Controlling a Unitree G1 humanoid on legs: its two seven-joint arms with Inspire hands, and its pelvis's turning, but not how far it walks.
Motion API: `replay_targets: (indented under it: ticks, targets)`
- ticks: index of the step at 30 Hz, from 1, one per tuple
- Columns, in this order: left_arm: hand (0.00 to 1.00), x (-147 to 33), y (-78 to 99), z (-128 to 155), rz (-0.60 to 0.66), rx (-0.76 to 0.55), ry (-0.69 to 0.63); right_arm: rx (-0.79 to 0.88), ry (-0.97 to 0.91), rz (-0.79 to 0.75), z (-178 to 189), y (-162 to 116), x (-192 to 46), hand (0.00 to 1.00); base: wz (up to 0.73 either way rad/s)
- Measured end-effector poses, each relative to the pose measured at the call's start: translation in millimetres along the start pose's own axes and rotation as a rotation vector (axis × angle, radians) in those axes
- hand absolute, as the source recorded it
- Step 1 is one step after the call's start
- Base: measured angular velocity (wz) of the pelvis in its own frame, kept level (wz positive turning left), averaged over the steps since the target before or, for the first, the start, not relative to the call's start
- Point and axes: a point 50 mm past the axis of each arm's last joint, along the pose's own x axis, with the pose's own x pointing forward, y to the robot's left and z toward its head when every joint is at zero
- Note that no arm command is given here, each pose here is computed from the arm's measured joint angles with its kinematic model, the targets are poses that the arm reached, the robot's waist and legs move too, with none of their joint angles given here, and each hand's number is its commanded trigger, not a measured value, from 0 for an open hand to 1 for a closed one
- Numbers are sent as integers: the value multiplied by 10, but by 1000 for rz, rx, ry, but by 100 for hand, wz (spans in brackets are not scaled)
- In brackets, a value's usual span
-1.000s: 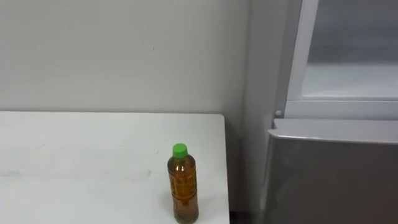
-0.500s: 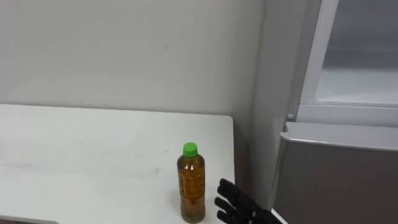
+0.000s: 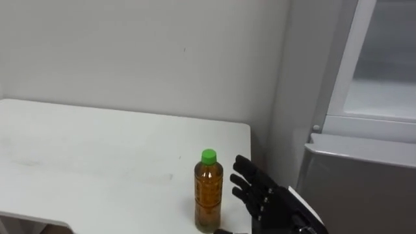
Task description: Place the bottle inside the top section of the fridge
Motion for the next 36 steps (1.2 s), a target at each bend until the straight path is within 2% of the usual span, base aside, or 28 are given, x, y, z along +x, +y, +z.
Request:
replay_targets:
  ticks: [8, 14, 22, 28, 36]
  targets:
    - [0, -1, 19, 0, -2, 5, 4, 21, -52, -16, 134, -32, 107, 0, 10]
    - [0, -7, 76, -27, 13, 7, 34, -4, -6, -89, 112, -216, 150, 0, 6]
    - [0, -21, 110, -93, 16, 72, 86, -11, 34, -176, 79, -393, 208, 0, 10]
    - [0, -79, 122, -270, 14, 85, 148, 18, 33, -215, 65, -419, 200, 0, 5]
    - [0, -67, 98, -252, -8, 140, 162, 12, 22, -260, 100, -431, 238, 0, 8]
